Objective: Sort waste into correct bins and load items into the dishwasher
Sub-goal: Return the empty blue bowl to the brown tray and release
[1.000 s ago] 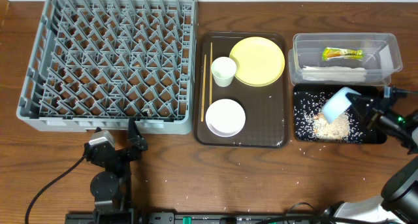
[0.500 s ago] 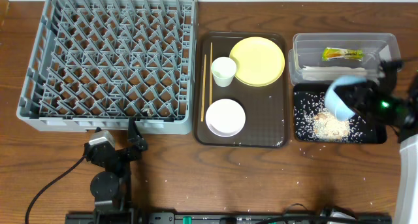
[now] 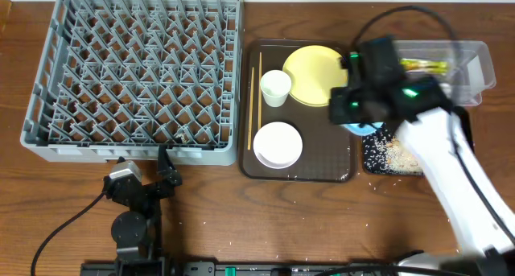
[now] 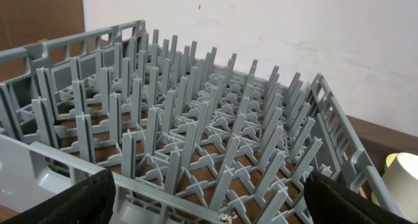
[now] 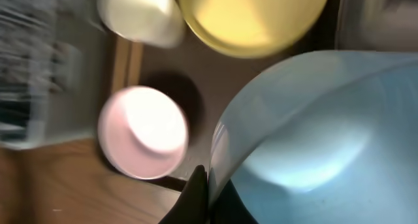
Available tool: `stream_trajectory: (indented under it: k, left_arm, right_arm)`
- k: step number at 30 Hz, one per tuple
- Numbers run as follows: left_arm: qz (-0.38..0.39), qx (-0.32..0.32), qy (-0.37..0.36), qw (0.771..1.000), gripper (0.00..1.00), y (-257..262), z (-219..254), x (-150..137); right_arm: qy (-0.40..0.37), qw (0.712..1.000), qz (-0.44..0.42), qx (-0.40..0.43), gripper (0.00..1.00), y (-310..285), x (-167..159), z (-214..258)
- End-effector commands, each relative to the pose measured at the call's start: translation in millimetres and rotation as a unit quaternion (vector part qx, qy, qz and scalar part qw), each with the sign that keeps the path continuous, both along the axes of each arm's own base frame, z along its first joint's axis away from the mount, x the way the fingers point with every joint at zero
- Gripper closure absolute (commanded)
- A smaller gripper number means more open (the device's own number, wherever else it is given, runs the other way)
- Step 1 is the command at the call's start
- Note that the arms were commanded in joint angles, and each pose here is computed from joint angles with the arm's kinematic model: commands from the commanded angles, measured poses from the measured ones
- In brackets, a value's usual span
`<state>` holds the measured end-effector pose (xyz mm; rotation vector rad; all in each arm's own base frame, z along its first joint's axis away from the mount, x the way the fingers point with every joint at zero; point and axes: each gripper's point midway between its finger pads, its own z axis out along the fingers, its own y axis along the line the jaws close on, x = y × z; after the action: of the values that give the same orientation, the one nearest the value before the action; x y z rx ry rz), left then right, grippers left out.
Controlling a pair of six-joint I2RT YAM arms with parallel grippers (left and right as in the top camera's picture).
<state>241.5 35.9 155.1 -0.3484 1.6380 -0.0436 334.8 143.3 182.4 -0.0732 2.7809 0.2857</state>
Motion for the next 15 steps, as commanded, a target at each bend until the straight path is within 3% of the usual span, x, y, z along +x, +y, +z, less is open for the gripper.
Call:
stream_trajectory:
  k: [1, 15]
  left_arm:
    - [0.005, 0.005, 0.025, 1.0, 0.07, 2, -18, -1]
    - [0.005, 0.005, 0.025, 1.0, 0.07, 2, -18, -1]
  right_arm:
    - [0.033, 0.999, -0.017, -0.038, 0.99, -5, 6, -27]
    - [0.148, 0.984, 0.042, -0.086, 0.99, 29, -12, -114]
